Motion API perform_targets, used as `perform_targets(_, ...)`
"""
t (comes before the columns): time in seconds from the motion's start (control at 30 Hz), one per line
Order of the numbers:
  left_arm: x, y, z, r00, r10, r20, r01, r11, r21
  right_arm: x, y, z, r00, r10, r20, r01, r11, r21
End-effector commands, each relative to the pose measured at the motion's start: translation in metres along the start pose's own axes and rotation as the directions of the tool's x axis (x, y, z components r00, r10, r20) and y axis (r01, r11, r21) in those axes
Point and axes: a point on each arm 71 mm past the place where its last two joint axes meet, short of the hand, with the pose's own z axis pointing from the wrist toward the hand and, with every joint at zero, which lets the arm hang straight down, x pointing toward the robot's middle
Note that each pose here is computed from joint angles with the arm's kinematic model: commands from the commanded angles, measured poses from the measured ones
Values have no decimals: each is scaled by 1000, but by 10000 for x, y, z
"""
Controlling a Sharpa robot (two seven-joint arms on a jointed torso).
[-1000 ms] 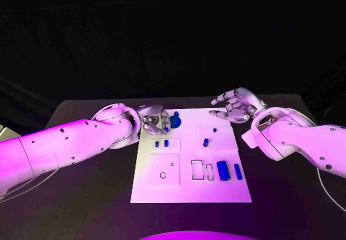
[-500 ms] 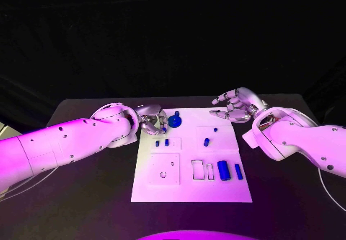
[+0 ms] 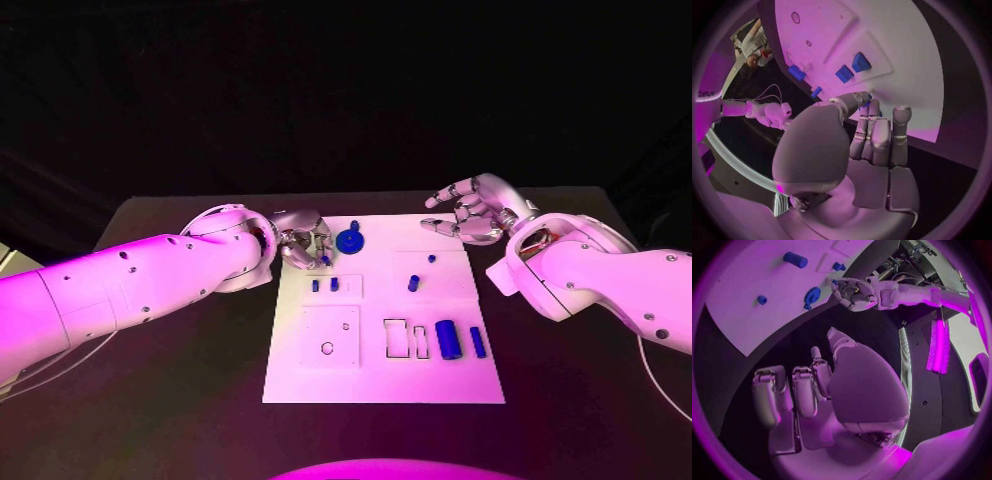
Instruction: Assemble the parts on the task board
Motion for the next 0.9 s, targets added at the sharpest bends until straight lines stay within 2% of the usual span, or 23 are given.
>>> perform_targets(0.03,21,-25,15,1000,0,-23,0,1000,4,12,12,-2,1000,-3,-9,3,1000,-12)
perform_targets(0.43,39,-48,42,999,-3,-32,3,1000,5,13,14,-2,1000,-3,-9,3,1000,-13)
perform_targets(0.9,94,-41,63,996,9,-89,-10,1000,-18,12,13,-1,1000,-3,-9,3,1000,-12)
